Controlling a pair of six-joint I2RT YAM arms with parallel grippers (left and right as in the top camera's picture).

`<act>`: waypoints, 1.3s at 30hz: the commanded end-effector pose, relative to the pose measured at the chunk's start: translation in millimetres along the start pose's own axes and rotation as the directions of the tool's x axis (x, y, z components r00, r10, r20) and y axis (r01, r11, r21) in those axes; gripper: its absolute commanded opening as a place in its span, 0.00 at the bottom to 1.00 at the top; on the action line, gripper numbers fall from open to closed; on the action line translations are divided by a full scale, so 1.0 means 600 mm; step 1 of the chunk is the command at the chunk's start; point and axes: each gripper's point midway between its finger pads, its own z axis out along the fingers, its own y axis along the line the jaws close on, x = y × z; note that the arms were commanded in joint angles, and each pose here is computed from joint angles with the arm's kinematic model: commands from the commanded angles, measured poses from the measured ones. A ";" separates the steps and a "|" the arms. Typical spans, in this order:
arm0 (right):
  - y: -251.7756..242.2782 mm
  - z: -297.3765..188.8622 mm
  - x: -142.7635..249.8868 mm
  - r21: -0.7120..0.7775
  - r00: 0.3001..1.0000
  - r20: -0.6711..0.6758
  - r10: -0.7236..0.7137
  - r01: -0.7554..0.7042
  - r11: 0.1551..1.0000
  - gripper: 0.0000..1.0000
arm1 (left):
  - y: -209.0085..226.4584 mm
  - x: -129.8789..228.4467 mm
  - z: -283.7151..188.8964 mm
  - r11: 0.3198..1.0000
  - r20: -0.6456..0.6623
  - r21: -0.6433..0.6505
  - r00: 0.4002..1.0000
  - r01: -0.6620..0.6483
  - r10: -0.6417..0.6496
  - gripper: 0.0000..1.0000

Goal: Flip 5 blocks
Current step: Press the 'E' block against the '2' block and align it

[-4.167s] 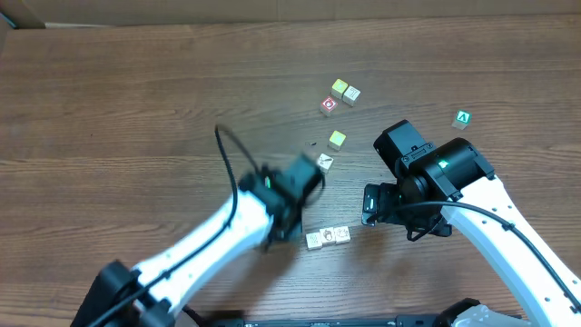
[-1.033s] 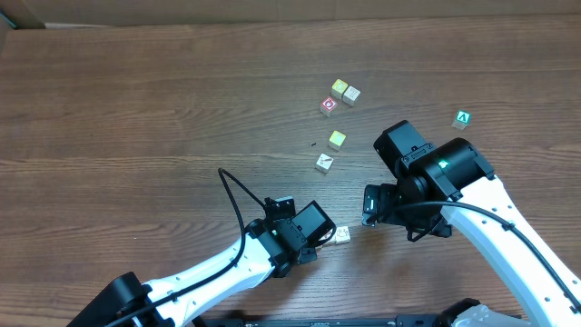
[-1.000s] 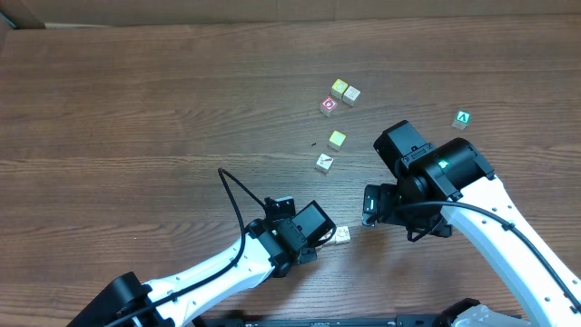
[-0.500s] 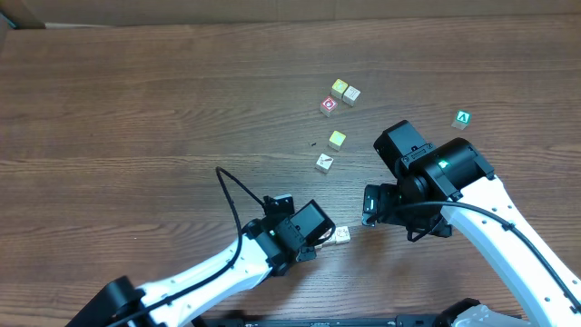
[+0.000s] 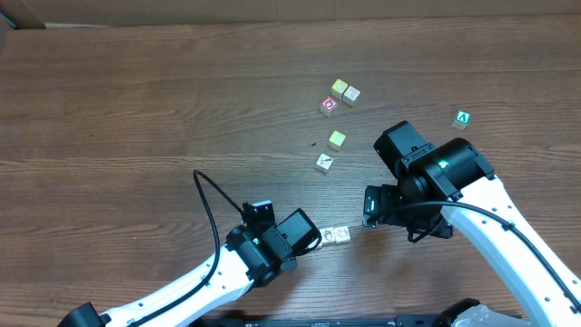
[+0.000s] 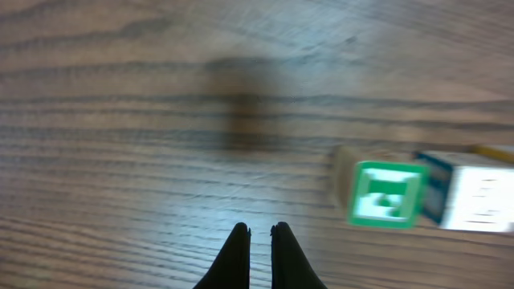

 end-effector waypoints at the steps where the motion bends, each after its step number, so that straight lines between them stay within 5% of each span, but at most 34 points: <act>1: 0.004 -0.017 -0.006 -0.030 0.999 0.037 -0.006 0.007 1.000 1.00 | 0.017 0.015 0.018 0.999 -0.035 -0.039 0.999 0.022 -0.024 0.04; 39: 0.004 -0.017 -0.006 -0.030 0.999 0.037 -0.006 0.007 1.000 1.00 | -0.054 0.001 0.070 0.989 -0.132 0.147 0.990 -0.037 0.057 0.04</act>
